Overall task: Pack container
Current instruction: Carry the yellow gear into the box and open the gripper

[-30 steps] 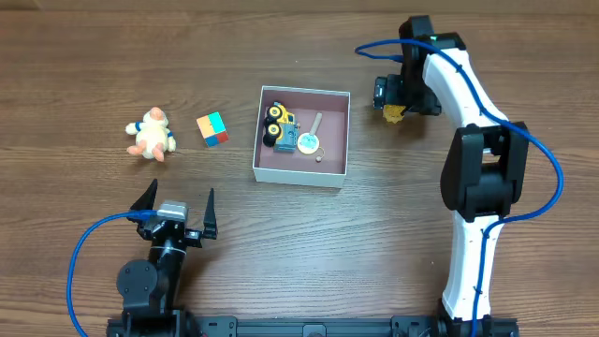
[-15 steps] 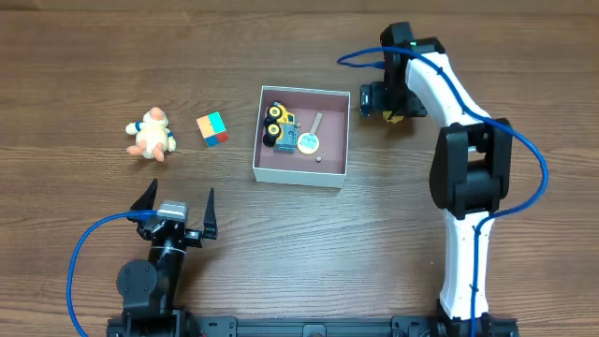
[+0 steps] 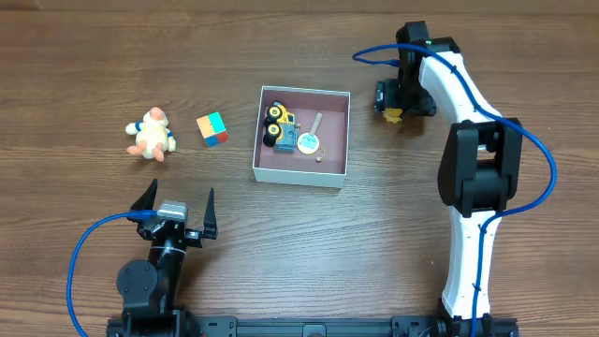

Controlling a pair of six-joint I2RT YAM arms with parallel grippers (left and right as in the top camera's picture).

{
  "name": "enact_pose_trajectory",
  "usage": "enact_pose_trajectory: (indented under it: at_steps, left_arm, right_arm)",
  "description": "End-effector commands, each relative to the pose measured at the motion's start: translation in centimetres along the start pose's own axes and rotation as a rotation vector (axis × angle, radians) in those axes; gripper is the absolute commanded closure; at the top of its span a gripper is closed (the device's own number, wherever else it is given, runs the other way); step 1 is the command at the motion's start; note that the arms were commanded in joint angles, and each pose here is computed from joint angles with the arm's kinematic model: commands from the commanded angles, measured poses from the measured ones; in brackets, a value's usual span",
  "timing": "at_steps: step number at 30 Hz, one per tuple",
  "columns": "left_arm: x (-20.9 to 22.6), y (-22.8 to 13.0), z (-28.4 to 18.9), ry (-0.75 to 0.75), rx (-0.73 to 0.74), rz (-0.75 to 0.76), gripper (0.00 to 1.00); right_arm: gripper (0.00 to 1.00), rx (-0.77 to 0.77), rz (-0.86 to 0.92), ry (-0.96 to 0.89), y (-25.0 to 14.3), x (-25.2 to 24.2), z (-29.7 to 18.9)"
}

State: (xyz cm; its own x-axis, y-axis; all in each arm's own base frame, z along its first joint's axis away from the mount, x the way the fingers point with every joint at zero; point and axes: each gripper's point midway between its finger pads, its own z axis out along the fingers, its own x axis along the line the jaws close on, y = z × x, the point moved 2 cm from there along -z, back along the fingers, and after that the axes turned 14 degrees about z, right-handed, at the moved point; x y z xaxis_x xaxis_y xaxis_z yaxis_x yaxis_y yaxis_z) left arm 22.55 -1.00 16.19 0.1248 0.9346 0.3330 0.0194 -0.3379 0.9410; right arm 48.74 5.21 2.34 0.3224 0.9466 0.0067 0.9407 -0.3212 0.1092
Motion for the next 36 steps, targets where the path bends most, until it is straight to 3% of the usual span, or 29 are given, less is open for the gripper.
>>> enact_pose_trajectory:
  at_steps: [1,2,4,5,12,19,25,30,31,36]
  left_arm:
    - [0.0,0.1,0.0,0.003,-0.006,0.009,0.00]
    - [0.0,0.1,0.0,0.003,-0.006,0.009,0.00]
    - [0.0,0.1,0.0,0.003,-0.006,0.009,0.00]
    - [0.0,0.1,0.0,0.003,-0.006,0.009,0.00]
    - [0.0,0.1,0.0,0.003,-0.006,0.009,0.00]
    - [0.0,0.1,0.0,0.003,-0.006,0.009,0.00]
    - [0.0,0.1,0.0,0.003,-0.006,0.009,0.00]
    - [0.0,0.1,0.0,0.003,-0.006,0.009,0.00]
    - [0.0,0.1,0.0,0.003,-0.006,0.009,0.00]
    - [0.0,0.1,0.0,0.003,-0.006,0.009,0.00]
  right_arm:
    - [0.27,0.027,0.004,-0.018,-0.4,-0.3,1.6]
    - [0.31,0.025,0.010,-0.018,-0.4,-0.3,1.5]
    - [0.51,0.025,0.039,-0.018,-0.4,-0.3,1.5]
    - [0.51,0.025,0.046,-0.018,-0.4,-0.3,1.5]
    - [0.52,0.034,0.086,-0.023,-0.3,-0.3,0.3]
    - [0.51,0.038,0.050,0.021,-0.2,2.0,-7.2]
    - [0.51,0.014,-0.073,0.058,-3.6,6.8,-14.0]
    - [0.49,0.017,-0.220,0.074,-8.0,12.3,-14.7]
    - [0.44,0.020,-0.246,0.073,-8.9,13.1,-14.7]
    - [0.40,0.026,-0.273,0.072,-10.7,14.7,-14.7]
